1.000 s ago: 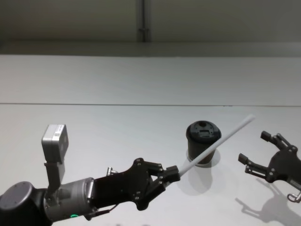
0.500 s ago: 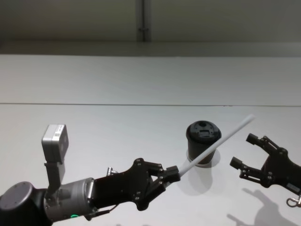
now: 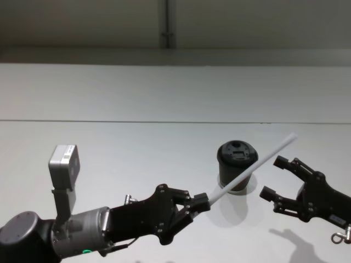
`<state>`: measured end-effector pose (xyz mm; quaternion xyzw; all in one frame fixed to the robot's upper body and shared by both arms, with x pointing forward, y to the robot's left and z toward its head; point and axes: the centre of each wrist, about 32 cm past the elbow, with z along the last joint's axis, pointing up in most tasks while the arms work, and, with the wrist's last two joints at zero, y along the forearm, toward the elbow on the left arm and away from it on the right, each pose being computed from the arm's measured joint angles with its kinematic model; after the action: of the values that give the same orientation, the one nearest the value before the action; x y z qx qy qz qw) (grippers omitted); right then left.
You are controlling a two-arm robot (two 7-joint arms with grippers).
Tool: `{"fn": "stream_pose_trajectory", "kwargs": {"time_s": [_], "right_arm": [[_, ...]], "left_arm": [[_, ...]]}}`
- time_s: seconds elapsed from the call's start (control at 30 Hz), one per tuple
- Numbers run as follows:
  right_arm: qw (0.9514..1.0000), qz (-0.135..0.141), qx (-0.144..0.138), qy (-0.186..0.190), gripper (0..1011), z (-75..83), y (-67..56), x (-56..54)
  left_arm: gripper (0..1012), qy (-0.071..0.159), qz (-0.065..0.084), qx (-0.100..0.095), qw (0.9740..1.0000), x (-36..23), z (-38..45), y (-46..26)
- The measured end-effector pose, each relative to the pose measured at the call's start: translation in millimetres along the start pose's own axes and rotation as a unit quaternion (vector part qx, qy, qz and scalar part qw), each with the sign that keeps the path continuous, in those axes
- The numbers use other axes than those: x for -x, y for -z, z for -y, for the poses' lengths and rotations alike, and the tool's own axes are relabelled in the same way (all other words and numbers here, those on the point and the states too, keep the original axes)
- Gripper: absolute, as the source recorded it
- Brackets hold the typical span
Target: Pick up the straw with one hand, pass it to the other hand, and insert it into the cup.
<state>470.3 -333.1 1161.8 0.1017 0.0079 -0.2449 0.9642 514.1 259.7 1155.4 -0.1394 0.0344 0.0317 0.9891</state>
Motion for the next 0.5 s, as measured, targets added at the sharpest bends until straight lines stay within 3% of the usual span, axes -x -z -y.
{"fn": "stream_pose_trajectory", "kwargs": {"time_s": [0.5], "right_arm": [[0.9954, -0.047, -0.031, -0.077, 1001, -10.4, -2.4, 1.5]], "left_arm": [[0, 0.000, 0.000, 0.000, 1.0000, 0.0, 0.0, 0.0]]}}
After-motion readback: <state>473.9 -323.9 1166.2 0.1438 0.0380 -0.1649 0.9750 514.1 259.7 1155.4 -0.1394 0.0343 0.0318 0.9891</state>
